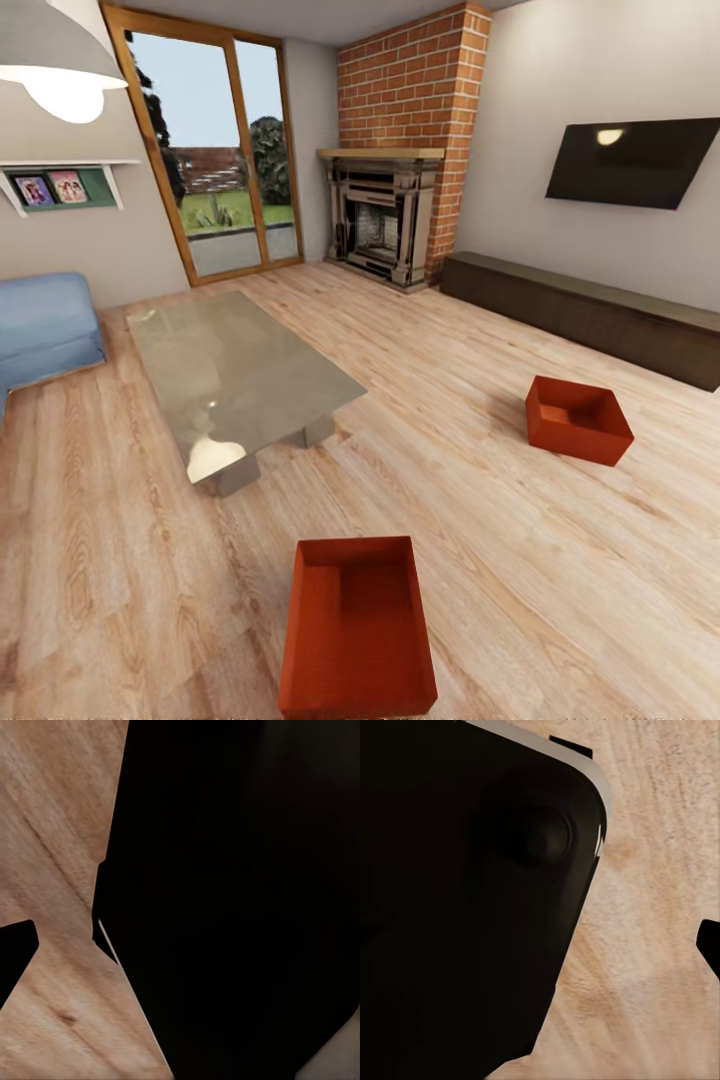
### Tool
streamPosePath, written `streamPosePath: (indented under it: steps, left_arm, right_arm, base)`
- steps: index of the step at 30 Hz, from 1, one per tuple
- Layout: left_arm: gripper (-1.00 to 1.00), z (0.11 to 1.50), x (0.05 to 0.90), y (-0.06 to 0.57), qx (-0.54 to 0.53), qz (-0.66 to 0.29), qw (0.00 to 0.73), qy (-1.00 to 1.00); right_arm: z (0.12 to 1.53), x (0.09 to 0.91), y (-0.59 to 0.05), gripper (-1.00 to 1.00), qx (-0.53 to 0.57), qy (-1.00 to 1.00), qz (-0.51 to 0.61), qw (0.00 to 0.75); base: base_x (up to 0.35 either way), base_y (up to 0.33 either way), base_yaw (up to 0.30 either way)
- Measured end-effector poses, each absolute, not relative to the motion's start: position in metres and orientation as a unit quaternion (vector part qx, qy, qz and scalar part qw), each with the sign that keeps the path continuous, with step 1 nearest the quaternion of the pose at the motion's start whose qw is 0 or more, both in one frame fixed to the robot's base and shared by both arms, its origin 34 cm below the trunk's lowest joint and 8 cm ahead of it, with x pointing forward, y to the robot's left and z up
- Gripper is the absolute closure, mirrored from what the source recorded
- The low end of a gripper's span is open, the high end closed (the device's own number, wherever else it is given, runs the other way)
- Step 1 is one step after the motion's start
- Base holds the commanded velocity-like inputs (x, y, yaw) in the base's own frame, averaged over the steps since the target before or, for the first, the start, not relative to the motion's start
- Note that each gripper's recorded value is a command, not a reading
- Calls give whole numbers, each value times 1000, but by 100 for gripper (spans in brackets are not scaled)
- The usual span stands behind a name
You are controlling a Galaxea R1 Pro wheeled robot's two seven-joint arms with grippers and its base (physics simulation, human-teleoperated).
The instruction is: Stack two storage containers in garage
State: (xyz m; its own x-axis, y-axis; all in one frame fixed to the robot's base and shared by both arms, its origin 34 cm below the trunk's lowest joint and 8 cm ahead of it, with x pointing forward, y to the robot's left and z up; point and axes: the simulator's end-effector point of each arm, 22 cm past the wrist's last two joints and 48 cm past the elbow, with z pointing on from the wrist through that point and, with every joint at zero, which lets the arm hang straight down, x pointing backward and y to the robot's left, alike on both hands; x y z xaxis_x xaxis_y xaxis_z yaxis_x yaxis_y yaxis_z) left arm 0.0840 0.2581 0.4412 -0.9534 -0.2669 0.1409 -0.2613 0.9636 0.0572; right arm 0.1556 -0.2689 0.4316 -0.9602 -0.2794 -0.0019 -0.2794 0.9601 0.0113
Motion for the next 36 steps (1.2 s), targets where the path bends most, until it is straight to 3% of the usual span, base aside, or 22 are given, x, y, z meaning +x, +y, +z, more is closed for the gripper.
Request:
streamPosePath:
  steps: [36]
  left_arm:
    - [-100,445,62,258,133,-23,102,-986]
  right_arm:
    - [431,133,-268,-100,-140,990,10,-28]
  base:
    - [0,0,0]
